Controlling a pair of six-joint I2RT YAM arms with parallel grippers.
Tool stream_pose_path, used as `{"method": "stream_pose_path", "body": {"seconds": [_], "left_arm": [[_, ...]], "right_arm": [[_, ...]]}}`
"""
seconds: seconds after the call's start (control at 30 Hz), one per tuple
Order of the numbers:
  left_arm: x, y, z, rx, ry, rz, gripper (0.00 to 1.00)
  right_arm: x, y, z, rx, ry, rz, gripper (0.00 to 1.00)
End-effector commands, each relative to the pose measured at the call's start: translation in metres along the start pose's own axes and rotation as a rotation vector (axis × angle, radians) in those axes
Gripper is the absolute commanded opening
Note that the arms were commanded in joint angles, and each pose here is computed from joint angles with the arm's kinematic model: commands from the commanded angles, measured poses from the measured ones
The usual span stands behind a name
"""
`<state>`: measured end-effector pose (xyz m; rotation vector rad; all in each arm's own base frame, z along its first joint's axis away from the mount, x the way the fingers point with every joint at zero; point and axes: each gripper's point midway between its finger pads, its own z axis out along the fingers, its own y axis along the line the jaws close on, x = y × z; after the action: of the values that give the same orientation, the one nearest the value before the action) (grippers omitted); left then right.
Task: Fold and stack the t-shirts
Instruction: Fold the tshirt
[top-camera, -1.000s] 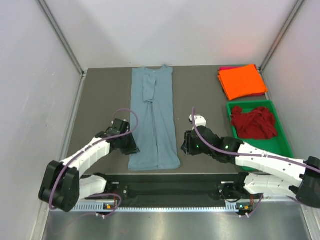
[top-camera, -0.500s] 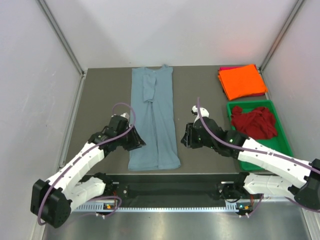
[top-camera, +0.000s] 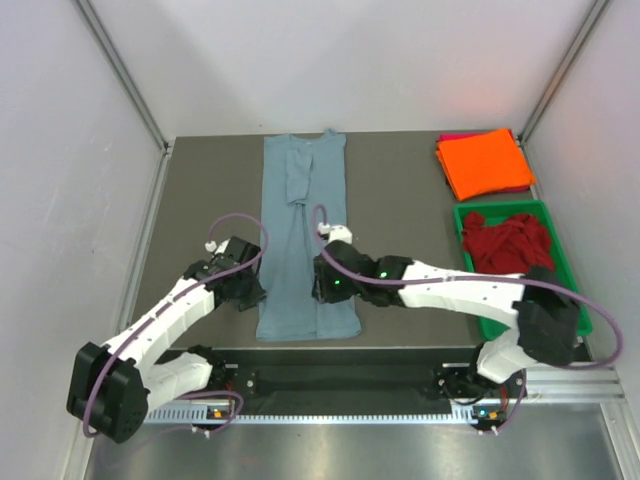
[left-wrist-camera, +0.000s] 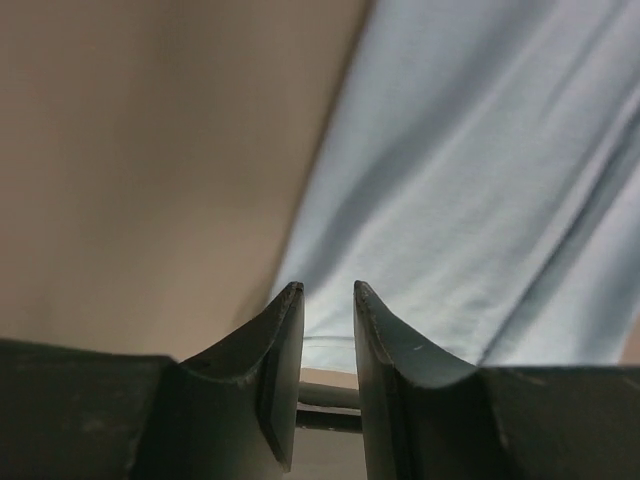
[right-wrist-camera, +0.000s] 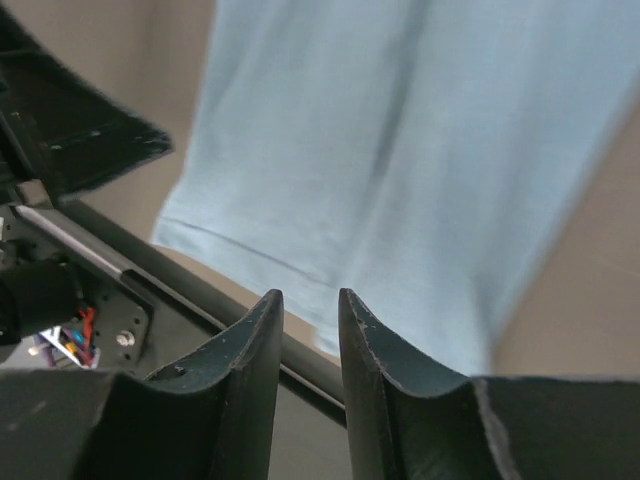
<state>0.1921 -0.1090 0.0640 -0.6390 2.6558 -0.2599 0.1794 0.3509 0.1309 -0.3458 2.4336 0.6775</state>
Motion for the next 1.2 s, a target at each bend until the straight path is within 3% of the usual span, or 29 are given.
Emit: {"method": "stream_pose_path", "body": {"seconds": [0.0, 0.17, 0.33, 0.57, 0.77, 0.87, 1.03, 1.1, 1.17], "left_arm": [[-0.009, 0.022, -0.001, -0.118, -0.060, -0.036, 0.32], [0.011, 0.032, 0.011, -0.129, 0.003, -0.052, 0.27], [0.004, 0.032, 0.011, -0.128, -0.036, -0.048, 0.21], [0.017, 0.010, 0.011, -0.010, 0.046, -0.035, 0.31], [0.034, 0.015, 0.024, -0.016, 0.115, -0.037, 0.34], [0.039, 0.026, 0.029, -0.062, 0.122, -0.043, 0.29], [0.036, 0.036, 0.027, -0.102, 0.086, -0.063, 0.06], [0.030, 0.036, 0.023, -0.104, 0.053, -0.083, 0.06], [0.024, 0.029, 0.016, -0.070, 0.027, -0.097, 0.15]], "right_arm": [[-0.003, 0.043, 0.023, -0.052, -0.041, 0.014, 0.31], [0.017, 0.052, 0.047, -0.047, 0.009, -0.005, 0.31], [0.034, 0.037, 0.058, 0.011, 0.027, -0.011, 0.31], [0.056, 0.014, 0.068, 0.066, 0.052, -0.004, 0.31], [0.064, 0.008, 0.075, 0.078, 0.063, -0.013, 0.33], [0.069, 0.006, 0.078, 0.085, 0.075, -0.019, 0.33], [0.074, 0.007, 0.079, 0.070, 0.083, -0.008, 0.34], [0.072, 0.011, 0.073, 0.058, 0.078, -0.007, 0.34], [0.070, 0.013, 0.065, 0.047, 0.079, -0.006, 0.34]]}}
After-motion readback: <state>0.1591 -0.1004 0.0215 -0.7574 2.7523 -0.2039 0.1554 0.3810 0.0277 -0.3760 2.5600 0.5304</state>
